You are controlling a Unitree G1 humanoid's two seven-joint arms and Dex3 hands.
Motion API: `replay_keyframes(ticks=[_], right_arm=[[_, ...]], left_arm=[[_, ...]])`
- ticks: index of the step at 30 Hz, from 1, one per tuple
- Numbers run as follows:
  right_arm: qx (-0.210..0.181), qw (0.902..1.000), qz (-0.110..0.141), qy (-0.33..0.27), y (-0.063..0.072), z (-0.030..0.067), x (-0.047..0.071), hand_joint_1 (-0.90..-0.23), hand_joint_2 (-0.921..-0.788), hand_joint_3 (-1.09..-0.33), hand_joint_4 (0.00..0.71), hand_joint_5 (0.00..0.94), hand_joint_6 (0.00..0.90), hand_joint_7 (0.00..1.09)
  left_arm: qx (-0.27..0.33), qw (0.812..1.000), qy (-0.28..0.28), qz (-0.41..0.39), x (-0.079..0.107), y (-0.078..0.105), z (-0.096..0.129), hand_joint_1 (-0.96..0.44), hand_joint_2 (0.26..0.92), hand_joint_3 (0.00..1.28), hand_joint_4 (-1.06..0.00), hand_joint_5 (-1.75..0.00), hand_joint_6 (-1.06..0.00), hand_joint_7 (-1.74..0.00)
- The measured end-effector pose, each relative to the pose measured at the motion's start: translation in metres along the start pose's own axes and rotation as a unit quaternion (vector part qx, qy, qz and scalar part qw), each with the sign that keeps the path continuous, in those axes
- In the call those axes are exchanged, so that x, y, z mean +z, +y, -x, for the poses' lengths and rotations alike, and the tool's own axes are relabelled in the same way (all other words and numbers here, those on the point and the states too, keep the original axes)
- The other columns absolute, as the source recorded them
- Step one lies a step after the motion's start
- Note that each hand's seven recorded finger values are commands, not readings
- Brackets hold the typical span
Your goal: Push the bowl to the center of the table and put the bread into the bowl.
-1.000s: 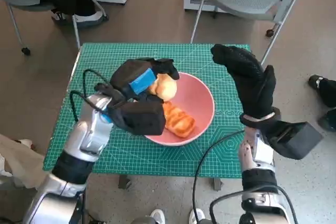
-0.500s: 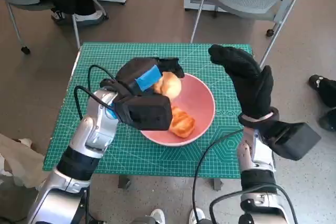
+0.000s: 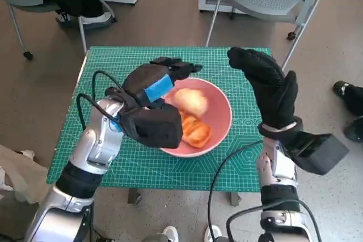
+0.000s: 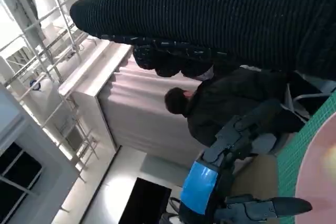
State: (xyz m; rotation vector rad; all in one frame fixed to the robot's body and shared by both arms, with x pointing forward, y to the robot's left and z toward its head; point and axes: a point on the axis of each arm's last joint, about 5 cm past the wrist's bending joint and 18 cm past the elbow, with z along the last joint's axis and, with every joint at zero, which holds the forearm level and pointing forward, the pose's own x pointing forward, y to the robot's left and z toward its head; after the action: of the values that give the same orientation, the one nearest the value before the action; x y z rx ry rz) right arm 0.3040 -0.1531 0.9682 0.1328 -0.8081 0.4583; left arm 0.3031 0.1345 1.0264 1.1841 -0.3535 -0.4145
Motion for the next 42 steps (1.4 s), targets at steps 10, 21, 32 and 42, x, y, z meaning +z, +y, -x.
replay_keyframes(ticks=[10, 21, 32, 42], right_arm=[[0.003, 1.0000, -0.002, 0.000, 0.001, -0.0009, 0.000, -0.702, -0.921, -0.928, 0.136, 0.000, 0.017, 0.43], [0.012, 0.9998, 0.004, -0.017, -0.001, -0.0089, 0.009, -0.704, -0.921, -0.925, 0.115, 0.001, 0.000, 0.42], [0.029, 0.9983, 0.008, -0.050, -0.004, -0.0270, 0.025, -0.712, -0.921, -0.888, 0.129, 0.007, 0.004, 0.42], [0.045, 0.9956, 0.029, -0.078, -0.009, -0.0360, 0.033, -0.714, -0.921, -0.872, 0.106, 0.000, 0.000, 0.41]], left_arm=[[0.041, 0.998, -0.050, 0.028, -0.016, -0.007, 0.006, -0.82, 0.916, 0.30, 0.00, 0.00, -0.08, 0.00], [0.109, 0.958, -0.125, 0.235, -0.038, -0.001, 0.013, -0.80, 0.921, 0.46, 0.00, 0.00, -0.03, 0.00], [0.195, 0.849, -0.230, 0.435, -0.045, -0.001, 0.019, -0.75, 0.921, 0.41, 0.00, 0.00, 0.00, 0.00], [0.238, 0.831, -0.267, 0.425, -0.050, 0.006, 0.029, -0.73, 0.921, 0.43, 0.00, 0.00, -0.02, -0.01]])
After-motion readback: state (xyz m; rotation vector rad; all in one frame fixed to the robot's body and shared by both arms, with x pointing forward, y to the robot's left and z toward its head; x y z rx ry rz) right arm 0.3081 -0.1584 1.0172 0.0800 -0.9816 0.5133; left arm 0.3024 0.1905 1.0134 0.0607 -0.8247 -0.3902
